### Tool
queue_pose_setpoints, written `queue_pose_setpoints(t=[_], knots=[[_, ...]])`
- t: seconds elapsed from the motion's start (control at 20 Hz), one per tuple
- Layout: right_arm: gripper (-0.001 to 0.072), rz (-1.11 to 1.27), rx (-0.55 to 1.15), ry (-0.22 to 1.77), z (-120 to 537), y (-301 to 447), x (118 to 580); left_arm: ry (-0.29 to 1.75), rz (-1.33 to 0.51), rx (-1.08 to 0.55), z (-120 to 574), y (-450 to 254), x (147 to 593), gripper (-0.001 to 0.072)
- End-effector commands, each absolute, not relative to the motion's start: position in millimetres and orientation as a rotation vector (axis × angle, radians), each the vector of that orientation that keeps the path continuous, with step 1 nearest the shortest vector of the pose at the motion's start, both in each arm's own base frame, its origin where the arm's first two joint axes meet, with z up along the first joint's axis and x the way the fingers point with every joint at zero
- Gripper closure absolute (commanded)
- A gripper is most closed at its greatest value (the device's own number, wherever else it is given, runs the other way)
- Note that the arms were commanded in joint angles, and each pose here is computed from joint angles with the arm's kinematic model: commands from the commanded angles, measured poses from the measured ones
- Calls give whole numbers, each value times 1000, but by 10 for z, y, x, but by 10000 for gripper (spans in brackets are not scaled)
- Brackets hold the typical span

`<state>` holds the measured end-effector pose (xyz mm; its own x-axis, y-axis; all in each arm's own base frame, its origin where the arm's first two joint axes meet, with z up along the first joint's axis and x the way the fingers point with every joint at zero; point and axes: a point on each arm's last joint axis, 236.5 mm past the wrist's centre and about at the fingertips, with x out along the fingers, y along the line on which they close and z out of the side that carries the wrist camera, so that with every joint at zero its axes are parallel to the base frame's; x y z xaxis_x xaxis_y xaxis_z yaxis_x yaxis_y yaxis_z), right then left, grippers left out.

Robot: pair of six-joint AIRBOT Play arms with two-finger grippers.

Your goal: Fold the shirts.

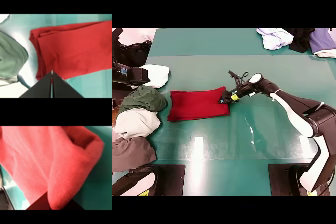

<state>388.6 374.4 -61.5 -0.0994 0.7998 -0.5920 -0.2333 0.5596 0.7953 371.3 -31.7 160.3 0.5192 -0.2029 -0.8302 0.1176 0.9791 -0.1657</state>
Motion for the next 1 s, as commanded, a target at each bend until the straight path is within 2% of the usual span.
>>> queue_pose_setpoints(t=[0.0, 0.1, 0.3, 0.55, 0.75, 0.95], knots=[[701, 975, 468, 1369, -467, 3707, 3919, 1016, -199, -84, 1592, -321, 3691, 681], [700, 935, 416, 1306, -233, 3366, 4116, 1026, -202, -79, 1578, -321, 3668, 681], [700, 741, 345, 1151, 345, 2208, 4606, 1028, -202, -80, 1576, -322, 3664, 681], [701, 336, 442, 1022, 840, 314, 4863, 1030, -203, -81, 1574, -323, 3662, 681], [701, -58, 613, 919, 846, -1180, 4538, 1032, -204, -85, 1573, -330, 3657, 681], [701, -399, 753, 805, 722, -2254, 3835, 1032, -205, -94, 1576, -342, 3656, 681]])
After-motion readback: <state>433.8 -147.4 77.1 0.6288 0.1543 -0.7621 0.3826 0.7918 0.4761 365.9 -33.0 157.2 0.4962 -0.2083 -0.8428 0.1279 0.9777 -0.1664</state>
